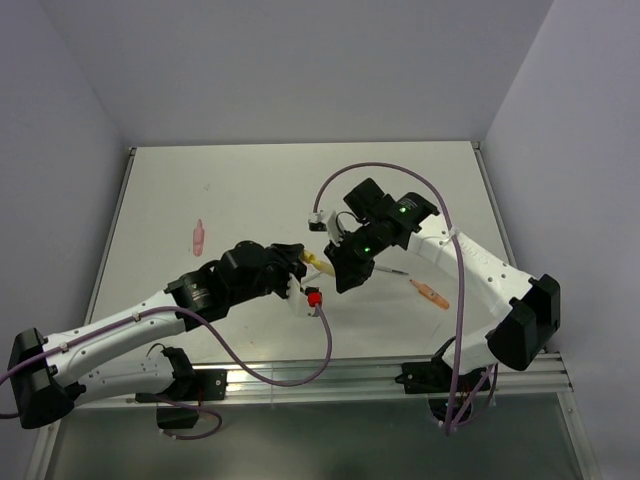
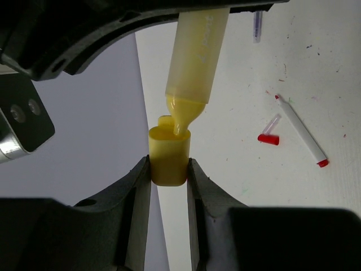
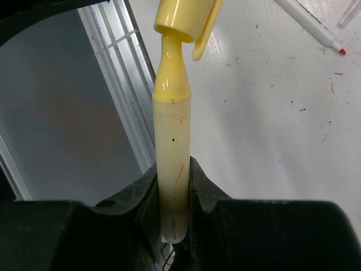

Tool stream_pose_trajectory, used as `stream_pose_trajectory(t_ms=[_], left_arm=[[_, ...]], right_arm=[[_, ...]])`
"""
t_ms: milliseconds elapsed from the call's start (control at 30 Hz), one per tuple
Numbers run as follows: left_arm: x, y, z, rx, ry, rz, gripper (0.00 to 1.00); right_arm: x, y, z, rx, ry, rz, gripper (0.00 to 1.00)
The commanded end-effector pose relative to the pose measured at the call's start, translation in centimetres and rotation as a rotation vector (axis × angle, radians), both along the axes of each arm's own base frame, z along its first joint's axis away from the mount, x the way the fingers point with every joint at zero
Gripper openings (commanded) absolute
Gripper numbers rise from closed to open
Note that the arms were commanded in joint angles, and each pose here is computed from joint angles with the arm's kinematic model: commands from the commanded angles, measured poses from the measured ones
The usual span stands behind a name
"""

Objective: Insert the pens into the pen caps

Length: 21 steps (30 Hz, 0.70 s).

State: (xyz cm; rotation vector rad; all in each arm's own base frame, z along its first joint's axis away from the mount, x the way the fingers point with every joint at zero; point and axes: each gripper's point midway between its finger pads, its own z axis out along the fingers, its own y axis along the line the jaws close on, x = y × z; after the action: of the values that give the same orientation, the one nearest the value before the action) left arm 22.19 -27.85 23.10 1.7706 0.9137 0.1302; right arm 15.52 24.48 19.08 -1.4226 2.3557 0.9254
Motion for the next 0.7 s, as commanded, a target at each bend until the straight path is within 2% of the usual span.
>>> stream_pose_trajectory(t_ms=[0,367,667], left_arm=[[-0.3,-0.8,2.1,-0.049,0.005,-0.024,0.0],[-1.8,-1.5,0.5,0.045,-0.036,-0.108,0.0],[-1.4,-2.3,0.9,0.019,-0.032,-0.034,0.0]], right_arm=[[0.6,0.9,1.5,0.033,-0.032,0.01,0.0],[1.0,2.0,2.0,0.053,-0.003,0.009,0.0],[1.4,3.3,1.1,0.031,0.0,0.002,0.0]])
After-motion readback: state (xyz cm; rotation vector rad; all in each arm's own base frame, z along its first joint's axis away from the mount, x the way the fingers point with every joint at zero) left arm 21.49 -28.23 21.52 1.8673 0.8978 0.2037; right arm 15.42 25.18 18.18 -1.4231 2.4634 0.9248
